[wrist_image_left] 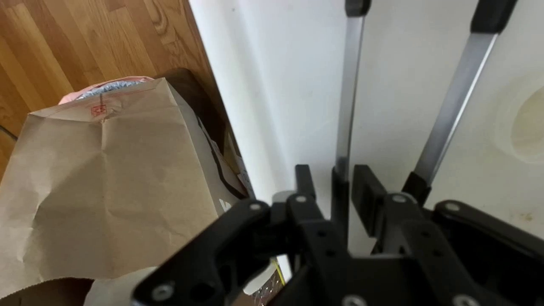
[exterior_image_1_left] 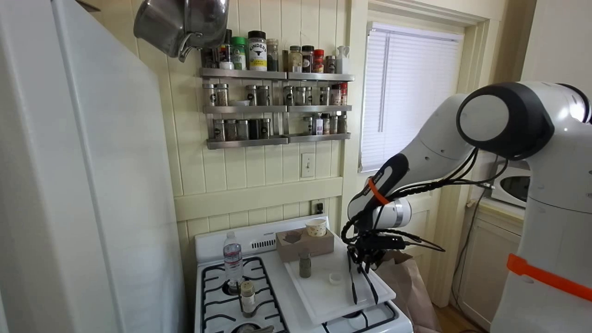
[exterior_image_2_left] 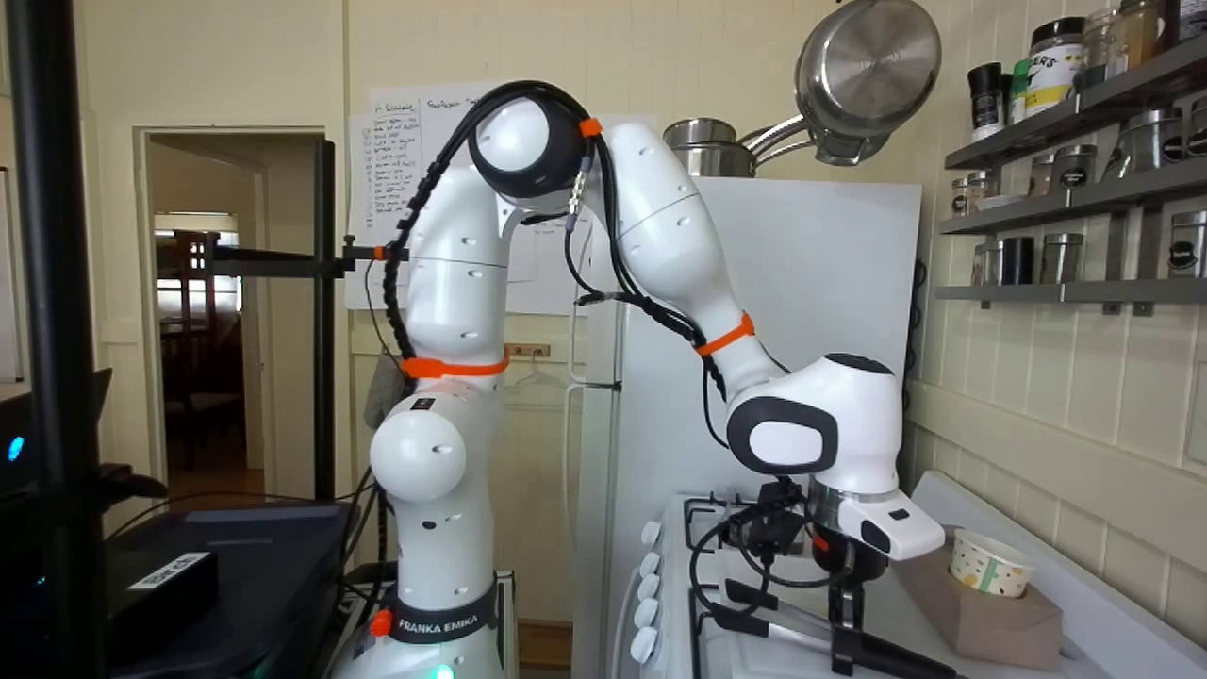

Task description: Put the tongs on the first top shelf

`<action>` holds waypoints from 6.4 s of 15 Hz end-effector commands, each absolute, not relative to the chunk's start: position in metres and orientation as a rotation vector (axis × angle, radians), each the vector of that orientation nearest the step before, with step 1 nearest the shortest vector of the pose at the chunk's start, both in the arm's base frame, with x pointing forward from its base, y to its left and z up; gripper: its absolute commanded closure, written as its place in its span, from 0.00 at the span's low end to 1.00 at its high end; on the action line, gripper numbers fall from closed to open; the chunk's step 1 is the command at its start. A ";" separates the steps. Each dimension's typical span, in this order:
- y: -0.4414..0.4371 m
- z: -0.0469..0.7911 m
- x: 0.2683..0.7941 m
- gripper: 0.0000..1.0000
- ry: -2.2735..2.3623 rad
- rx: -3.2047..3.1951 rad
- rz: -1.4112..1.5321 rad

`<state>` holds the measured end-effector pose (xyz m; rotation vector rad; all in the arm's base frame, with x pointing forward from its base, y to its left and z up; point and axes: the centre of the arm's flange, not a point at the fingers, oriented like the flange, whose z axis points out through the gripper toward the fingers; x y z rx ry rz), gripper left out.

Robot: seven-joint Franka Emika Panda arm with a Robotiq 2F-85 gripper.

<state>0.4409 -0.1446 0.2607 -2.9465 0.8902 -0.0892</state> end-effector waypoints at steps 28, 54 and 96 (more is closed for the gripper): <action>-0.064 0.561 0.403 0.98 0.366 -3.199 -1.289; -0.111 0.881 0.463 0.98 0.627 -2.239 -2.751; -0.149 0.937 0.459 0.98 0.743 -2.084 -2.652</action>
